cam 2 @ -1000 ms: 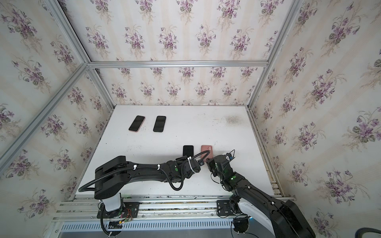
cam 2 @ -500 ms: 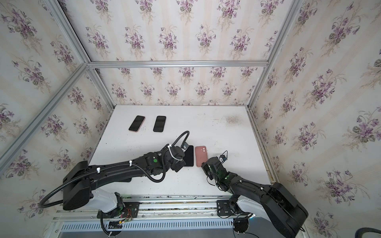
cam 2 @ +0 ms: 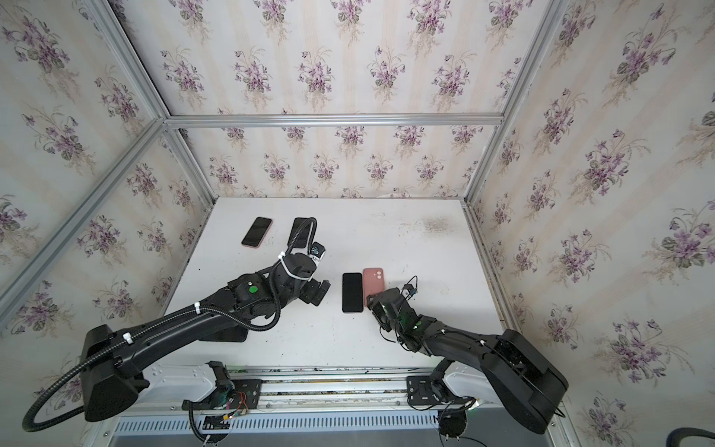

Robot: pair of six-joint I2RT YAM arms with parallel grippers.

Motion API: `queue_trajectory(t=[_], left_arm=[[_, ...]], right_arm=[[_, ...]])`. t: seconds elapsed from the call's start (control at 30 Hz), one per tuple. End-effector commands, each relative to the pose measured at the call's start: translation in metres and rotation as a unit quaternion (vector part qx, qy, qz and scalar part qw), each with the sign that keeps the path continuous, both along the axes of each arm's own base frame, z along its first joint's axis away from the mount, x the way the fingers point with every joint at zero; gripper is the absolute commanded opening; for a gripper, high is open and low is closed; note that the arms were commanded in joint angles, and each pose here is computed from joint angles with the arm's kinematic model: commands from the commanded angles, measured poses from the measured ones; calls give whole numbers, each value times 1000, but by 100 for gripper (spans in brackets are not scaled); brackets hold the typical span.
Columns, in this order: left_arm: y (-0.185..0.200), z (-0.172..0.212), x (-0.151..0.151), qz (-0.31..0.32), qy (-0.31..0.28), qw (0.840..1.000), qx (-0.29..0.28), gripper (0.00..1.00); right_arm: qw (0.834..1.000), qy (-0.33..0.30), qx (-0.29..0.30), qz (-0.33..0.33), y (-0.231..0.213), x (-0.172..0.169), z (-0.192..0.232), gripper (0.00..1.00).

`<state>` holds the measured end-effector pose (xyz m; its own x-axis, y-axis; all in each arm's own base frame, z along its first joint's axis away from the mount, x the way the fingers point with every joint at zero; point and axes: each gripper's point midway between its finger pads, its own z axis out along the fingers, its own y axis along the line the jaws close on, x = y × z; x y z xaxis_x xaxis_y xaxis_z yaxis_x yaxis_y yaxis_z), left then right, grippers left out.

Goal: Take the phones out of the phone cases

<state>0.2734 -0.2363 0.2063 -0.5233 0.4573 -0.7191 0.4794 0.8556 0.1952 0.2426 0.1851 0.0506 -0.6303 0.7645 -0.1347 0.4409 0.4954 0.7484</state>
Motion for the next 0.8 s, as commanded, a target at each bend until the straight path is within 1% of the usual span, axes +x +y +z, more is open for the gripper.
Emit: queue_trajectory(t=[0.0, 0.03, 0.2, 0.3, 0.4, 0.47, 0.5, 0.57, 0.67, 0.77], left_arm=[[11, 6, 1, 21, 5, 1000, -11, 100], [14, 7, 2, 26, 7, 999, -16, 100], [26, 7, 7, 48, 14, 998, -27, 100], [34, 20, 7, 60, 14, 996, -57, 100], [36, 26, 8, 67, 38, 992, -99, 100], [37, 25, 8, 77, 67, 986, -133, 100], [37, 24, 7, 81, 84, 982, -149, 100], [42, 18, 4, 100, 126, 970, -183, 100], [50, 5, -2, 131, 182, 949, -223, 100], [60, -7, -9, 163, 215, 931, -247, 100]], right_arm=[[999, 33, -40, 7, -13, -15, -6, 73], [998, 37, -46, 7, -16, -18, -4, 78], [995, 35, -88, 9, -37, -29, 11, 83], [993, 31, -113, 32, -42, -30, 21, 83], [986, 42, -143, 73, -47, -22, 30, 81], [976, 43, -178, 119, -49, -13, 39, 80], [970, 43, -198, 131, -54, -6, 43, 80], [952, 51, -245, 178, -57, 5, 44, 79], [928, 64, -279, 240, -53, 19, 36, 75], [915, 72, -292, 270, -51, 32, 27, 70]])
